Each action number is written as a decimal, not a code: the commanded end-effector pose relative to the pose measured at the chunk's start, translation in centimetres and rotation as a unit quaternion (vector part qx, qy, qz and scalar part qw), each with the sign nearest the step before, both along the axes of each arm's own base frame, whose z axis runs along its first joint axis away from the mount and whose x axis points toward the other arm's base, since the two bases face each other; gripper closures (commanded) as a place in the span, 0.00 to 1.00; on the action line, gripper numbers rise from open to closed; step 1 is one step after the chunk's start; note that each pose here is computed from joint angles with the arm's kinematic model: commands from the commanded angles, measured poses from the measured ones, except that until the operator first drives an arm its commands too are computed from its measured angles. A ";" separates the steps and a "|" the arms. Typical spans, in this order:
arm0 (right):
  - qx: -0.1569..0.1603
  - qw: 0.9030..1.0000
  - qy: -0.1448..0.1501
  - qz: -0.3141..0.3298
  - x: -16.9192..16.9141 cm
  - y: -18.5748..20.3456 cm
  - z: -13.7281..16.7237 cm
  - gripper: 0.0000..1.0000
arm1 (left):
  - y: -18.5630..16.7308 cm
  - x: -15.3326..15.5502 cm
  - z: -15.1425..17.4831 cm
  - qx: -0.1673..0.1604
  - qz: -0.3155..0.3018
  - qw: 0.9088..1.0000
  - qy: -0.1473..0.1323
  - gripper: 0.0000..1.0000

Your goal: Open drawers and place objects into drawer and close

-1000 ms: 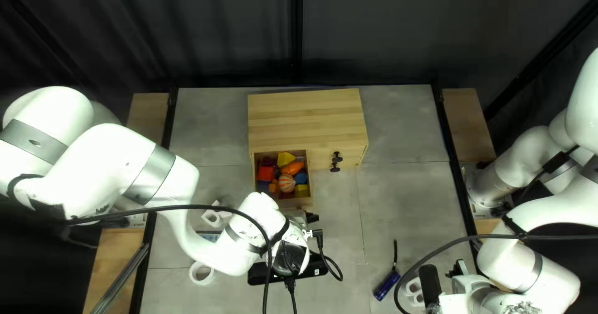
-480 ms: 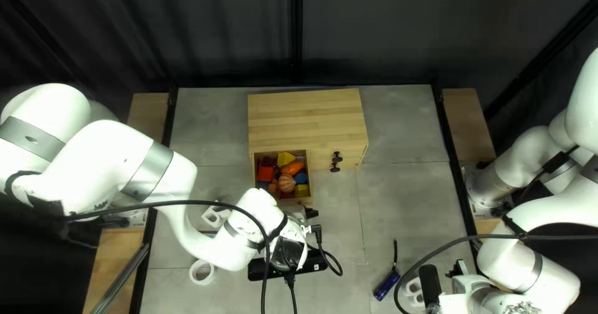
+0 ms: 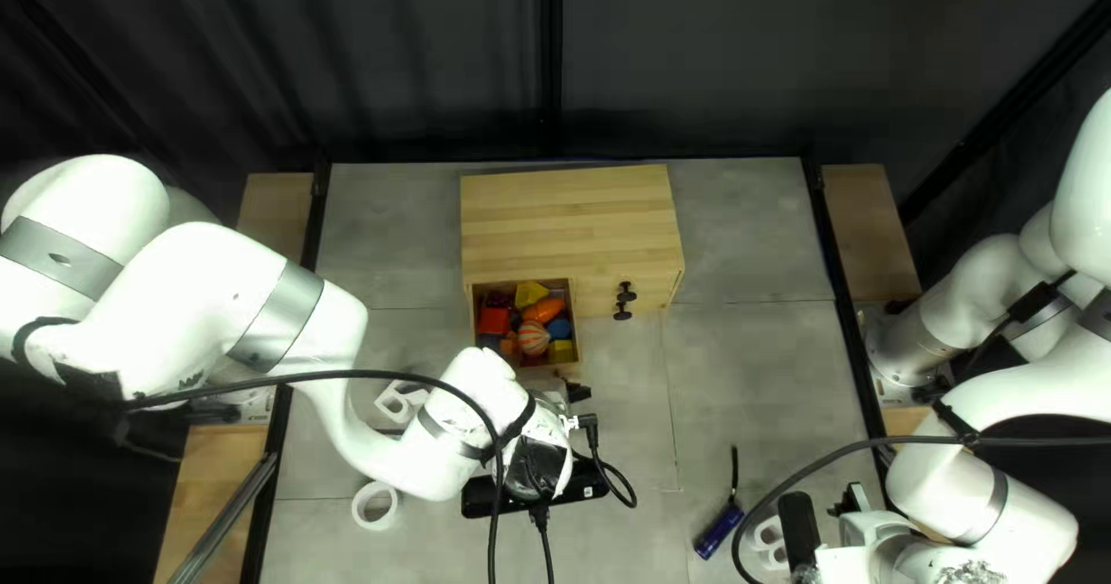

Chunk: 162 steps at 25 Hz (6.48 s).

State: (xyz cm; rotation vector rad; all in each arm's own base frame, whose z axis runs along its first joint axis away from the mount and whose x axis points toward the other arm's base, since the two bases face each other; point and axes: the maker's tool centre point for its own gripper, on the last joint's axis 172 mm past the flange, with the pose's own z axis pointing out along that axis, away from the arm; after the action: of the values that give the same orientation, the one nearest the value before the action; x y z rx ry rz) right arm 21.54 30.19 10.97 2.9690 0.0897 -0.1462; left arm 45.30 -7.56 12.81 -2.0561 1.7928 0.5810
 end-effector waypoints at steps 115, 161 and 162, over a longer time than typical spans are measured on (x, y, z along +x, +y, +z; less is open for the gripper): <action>0.000 1.000 0.000 0.000 0.0 0.0 0.0 0.00 | 12.0 -1.0 0.7 0.054 0.039 0.998 0.008 0.00; 0.000 1.000 0.000 0.000 0.0 0.0 0.0 0.00 | 7.4 -1.5 4.1 0.033 0.011 0.999 -0.017 0.00; 0.000 1.000 0.000 0.000 0.0 0.0 0.0 0.00 | 6.8 -1.8 4.7 0.025 0.011 0.999 -0.020 0.00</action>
State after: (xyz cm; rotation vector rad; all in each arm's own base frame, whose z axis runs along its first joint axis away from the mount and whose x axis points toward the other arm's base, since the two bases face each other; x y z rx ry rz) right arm 21.54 30.19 10.97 2.9690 0.0897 -0.1462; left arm 44.17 0.70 16.33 -2.0288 1.6959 0.6151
